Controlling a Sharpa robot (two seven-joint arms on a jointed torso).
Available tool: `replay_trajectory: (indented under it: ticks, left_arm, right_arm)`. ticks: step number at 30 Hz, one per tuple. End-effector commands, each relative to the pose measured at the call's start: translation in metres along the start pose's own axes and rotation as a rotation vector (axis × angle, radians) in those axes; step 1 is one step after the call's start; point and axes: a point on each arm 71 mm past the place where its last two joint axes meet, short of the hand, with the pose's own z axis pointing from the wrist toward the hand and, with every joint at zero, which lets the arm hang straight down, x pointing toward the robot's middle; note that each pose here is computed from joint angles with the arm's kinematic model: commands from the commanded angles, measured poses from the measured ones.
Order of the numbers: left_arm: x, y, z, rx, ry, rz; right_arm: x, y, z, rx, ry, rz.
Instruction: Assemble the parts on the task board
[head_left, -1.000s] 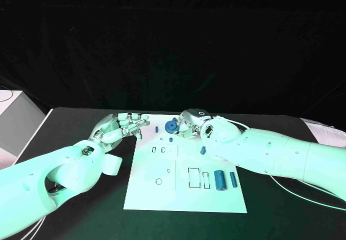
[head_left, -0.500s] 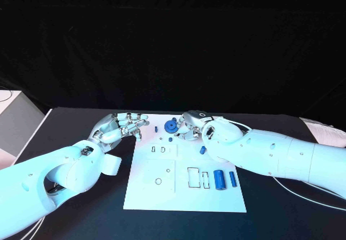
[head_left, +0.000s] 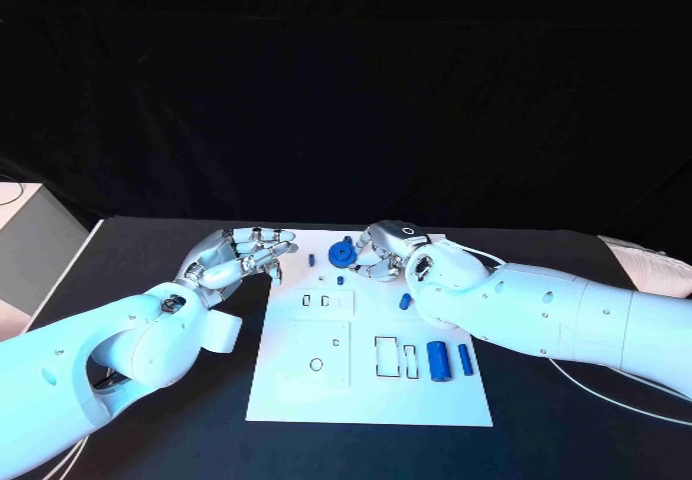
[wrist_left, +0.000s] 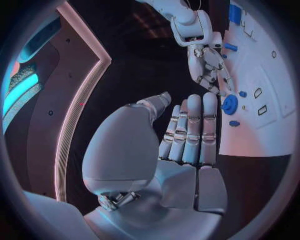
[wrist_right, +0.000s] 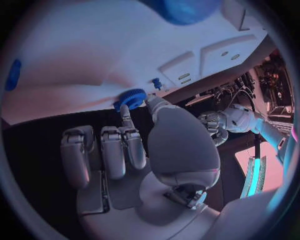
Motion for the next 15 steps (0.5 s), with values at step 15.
replay_trajectory:
  ticks: [15]
  left_arm:
    - [0.0034,-0.0004,0.0008,0.009,0.018,-0.003]
  right_arm:
    - [-0.001,0.009,0.013,-0.023,-0.047,-0.003]
